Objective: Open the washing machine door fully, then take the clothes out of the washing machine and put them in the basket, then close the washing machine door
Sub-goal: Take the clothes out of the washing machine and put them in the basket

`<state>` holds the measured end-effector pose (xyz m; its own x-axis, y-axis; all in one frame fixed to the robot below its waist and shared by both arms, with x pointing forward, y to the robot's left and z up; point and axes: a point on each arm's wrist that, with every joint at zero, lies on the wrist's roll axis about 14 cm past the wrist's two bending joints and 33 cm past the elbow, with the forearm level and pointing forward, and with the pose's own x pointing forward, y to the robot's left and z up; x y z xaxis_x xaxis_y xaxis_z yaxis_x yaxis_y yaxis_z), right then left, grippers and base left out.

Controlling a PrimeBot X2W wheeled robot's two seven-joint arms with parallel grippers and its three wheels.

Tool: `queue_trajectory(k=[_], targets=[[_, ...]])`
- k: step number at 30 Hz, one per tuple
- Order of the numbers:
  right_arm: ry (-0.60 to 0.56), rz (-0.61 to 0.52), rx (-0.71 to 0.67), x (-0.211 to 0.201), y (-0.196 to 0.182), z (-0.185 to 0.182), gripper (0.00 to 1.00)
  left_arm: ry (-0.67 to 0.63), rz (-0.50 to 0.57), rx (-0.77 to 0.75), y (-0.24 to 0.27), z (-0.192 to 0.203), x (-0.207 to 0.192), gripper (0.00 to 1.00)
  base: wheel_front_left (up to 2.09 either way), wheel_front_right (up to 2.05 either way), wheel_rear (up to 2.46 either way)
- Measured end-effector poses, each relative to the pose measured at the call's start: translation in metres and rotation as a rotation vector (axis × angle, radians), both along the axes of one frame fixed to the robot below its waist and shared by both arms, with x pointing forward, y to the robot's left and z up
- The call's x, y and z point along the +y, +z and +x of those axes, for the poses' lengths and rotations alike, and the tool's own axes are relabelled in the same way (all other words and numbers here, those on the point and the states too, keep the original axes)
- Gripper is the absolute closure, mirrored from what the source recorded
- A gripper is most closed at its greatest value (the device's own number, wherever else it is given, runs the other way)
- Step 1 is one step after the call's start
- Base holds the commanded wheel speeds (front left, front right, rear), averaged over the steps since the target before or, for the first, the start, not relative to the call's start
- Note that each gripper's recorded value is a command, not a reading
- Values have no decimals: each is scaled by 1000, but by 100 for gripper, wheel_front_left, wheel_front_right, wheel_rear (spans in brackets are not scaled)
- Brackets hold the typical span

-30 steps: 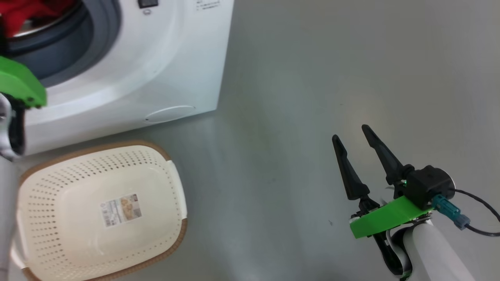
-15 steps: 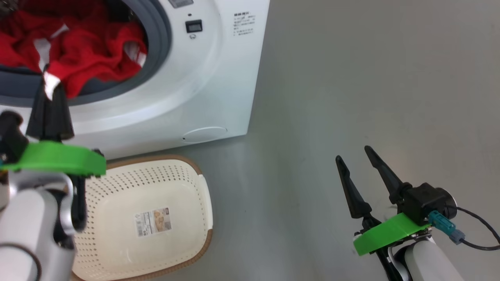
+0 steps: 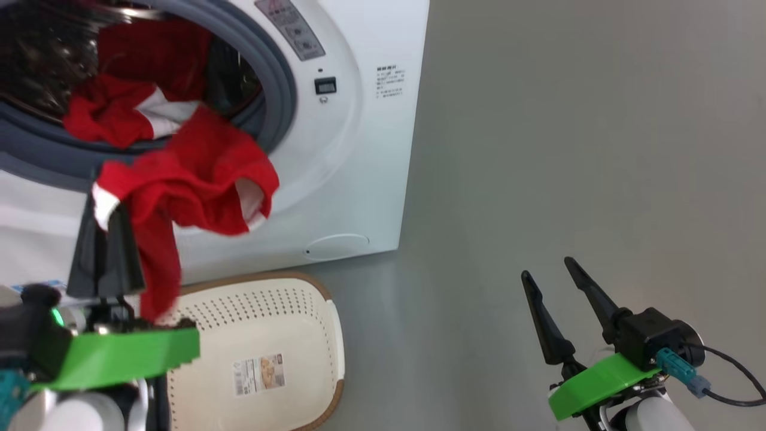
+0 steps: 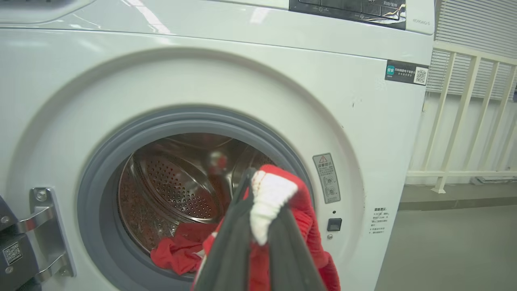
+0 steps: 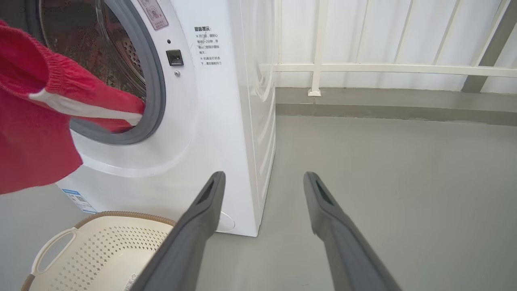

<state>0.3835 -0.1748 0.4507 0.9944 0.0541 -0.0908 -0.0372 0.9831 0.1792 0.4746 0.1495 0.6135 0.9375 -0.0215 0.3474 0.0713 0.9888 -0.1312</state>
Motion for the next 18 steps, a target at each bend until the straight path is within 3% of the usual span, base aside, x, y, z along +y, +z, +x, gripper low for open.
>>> queue_trajectory(k=[18], targets=[[14, -14, -43, 4, 25, -34, 0, 12, -40, -58, 24, -82, 2, 100, 0, 0, 0]])
